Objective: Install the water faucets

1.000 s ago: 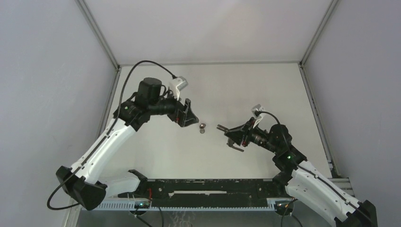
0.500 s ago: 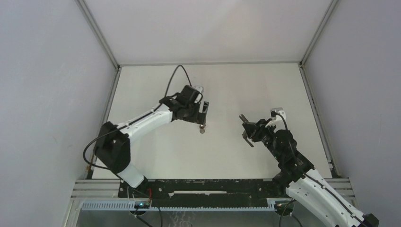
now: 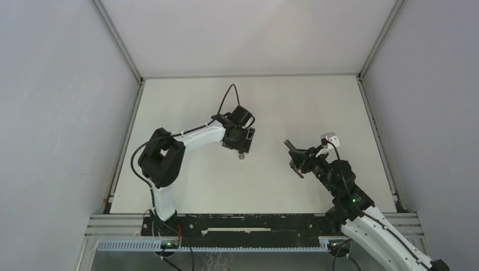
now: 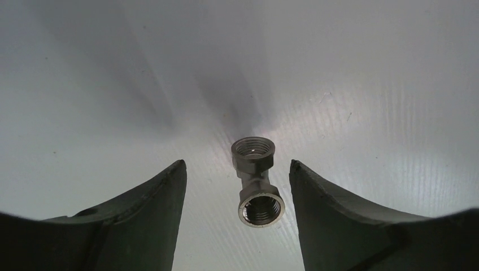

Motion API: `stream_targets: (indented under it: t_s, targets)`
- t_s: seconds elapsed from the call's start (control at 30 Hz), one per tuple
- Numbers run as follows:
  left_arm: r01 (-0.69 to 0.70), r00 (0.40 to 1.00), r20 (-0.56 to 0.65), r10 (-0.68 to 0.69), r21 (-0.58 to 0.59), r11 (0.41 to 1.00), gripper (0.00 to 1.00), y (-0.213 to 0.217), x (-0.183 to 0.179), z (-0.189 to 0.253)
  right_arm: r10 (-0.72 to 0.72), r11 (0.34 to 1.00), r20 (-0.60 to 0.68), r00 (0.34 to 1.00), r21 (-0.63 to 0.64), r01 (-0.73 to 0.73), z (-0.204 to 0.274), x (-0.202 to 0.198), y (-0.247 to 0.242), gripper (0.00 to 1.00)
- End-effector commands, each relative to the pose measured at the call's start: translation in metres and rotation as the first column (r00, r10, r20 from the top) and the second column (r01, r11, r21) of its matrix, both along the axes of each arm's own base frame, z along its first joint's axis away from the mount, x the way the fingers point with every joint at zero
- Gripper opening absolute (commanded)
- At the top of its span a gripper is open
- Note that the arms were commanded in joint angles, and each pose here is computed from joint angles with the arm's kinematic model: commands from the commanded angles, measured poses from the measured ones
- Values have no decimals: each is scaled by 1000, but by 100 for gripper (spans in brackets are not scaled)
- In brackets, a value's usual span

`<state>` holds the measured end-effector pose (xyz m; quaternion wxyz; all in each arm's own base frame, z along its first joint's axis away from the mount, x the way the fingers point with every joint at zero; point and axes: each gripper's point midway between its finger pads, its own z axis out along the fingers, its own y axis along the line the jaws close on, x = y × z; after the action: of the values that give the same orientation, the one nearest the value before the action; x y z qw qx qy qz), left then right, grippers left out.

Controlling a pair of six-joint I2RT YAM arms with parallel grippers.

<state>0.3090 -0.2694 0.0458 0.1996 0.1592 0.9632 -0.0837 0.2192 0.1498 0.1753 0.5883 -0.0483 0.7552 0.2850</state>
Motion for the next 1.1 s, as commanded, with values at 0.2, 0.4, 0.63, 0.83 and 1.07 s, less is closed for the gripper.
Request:
stream_targets:
  t_s: [0.2,0.4,0.63,0.83,1.07]
  targets:
    - [48,997,-52,-51,-57,997,57,-18,-3,-3,2,998,61,998,69,-6,29,8,2,0]
    - [72,993,-94,-77,-63,995,49,-22,-10,-13,-11,997,40,999,73,8,26,9,0,0]
    - [67,994,-86,-71,-55,996,28,-22,-7,-12,-6,997,34,999,75,4,25,9,1,0]
    - [86,994,-53,-93,-115,990,0,-30,-6,36,52,995,39,998,84,-55,27,6,10,0]
    - [184,967,8,-256,-719,670,0,-48,-41,205,343,938,222,913,-34,-344,73,-18,49,0]
